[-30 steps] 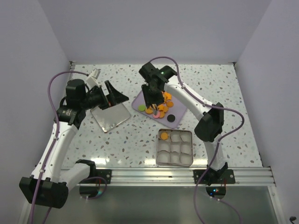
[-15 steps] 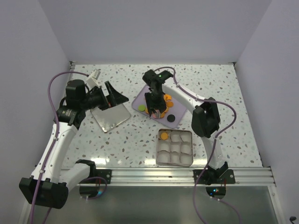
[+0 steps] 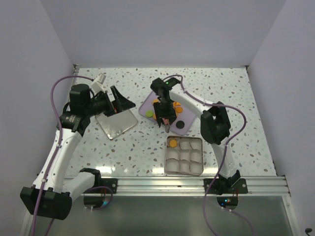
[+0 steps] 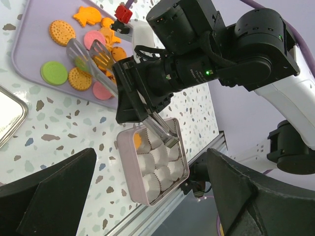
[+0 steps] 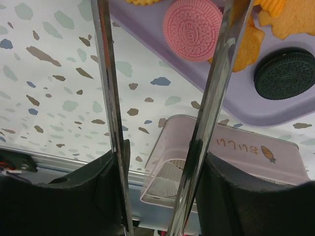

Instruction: Pack the cookies

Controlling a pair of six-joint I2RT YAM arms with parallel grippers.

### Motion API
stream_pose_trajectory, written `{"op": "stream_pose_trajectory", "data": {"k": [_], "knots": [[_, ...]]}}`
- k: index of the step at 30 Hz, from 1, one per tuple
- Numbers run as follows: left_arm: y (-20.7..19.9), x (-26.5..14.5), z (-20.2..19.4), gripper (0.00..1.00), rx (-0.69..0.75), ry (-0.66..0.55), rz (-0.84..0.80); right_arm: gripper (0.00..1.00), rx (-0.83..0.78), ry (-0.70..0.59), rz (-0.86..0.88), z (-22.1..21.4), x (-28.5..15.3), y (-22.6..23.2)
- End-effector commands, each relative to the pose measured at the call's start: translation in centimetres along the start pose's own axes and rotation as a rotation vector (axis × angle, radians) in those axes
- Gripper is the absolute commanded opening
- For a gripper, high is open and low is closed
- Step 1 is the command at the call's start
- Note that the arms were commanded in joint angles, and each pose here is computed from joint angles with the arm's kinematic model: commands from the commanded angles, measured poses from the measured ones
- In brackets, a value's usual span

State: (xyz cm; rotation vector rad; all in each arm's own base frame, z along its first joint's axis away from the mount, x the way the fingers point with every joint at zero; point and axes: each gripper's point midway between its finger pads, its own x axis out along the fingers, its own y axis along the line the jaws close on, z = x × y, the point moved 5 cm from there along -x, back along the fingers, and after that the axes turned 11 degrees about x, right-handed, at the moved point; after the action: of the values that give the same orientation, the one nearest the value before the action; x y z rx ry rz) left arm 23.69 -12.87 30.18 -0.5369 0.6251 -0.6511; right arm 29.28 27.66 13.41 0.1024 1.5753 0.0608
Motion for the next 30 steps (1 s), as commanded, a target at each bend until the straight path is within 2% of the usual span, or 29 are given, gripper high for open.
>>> {"op": "stream_pose_trajectory", "data": {"k": [1, 16, 23, 30], "knots": [[-0.2, -0.1, 0.6, 1.00, 0.030, -0.019, -0.007, 0.54, 0.020, 0.003, 0.045, -0.8, -2.4, 0.1], [-0.5, -0.3, 0.8, 1.00, 0.039, -0.023, -0.015, 0.56, 0.044, 0.075, 0.108, -2.5, -4.1, 0.4], [-0.6, -0.2, 1.2, 1.00, 0.034, -0.025, -0.017, 0.56, 0.044, 0.119, 0.137, -2.2, -3.1, 1.3], [-0.5, -0.2, 1.2, 1.00, 0.034, -0.024, -0.013, 0.45, 0.037, 0.107, 0.117, -1.8, -3.3, 1.1]]}}
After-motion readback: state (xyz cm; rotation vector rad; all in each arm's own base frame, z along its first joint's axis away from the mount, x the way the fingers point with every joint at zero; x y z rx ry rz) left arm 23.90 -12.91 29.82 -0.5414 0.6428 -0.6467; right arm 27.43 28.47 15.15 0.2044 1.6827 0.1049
